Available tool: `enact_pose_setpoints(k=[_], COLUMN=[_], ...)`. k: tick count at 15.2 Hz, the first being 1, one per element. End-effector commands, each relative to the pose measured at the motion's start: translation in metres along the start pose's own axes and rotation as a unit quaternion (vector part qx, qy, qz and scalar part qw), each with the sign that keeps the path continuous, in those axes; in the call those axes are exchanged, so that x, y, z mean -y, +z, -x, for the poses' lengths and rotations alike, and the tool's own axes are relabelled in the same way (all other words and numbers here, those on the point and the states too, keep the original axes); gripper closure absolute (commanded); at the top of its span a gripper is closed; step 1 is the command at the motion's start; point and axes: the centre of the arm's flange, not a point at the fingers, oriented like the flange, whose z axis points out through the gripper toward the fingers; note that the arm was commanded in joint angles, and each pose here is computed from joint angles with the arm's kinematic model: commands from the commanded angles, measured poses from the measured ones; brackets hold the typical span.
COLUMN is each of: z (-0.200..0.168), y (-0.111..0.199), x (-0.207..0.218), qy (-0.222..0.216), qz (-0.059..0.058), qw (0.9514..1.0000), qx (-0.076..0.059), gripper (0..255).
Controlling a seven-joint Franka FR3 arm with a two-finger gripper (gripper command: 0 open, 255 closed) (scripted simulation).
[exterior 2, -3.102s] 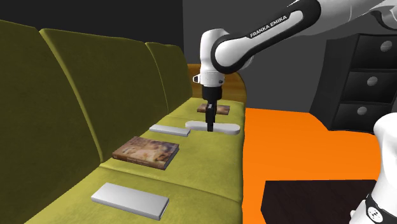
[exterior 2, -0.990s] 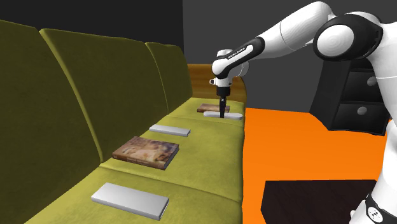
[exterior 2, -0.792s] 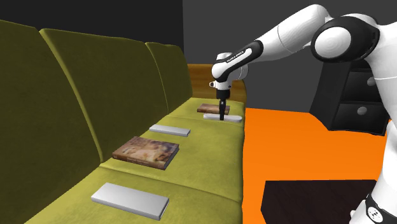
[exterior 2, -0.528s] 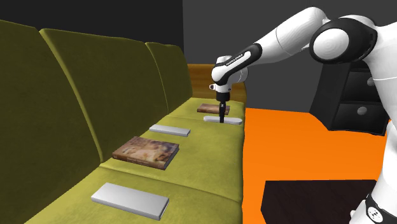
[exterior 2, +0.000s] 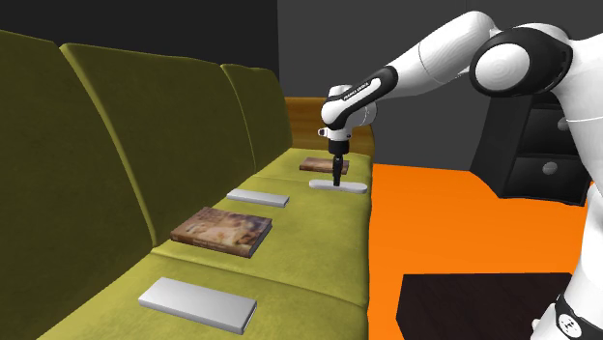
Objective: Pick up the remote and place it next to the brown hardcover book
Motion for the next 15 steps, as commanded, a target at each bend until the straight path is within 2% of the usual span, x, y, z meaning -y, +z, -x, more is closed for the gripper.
enact_pose_setpoints(k=[1, 3, 7, 15], z=[0.000, 0.000, 0.000, 0.000], y=[0.000, 0.000, -0.050, -0.050], x=[0.000, 0.000, 0.000, 0.000], qy=[0.000, 0.000, 0.000, 0.000], qz=[0.000, 0.000, 0.000, 0.000], qw=[1.0000, 1.0000, 1.0000, 1.0000], qx=[0.000, 0.000, 0.000, 0.000], gripper=[0, 0, 0, 0])
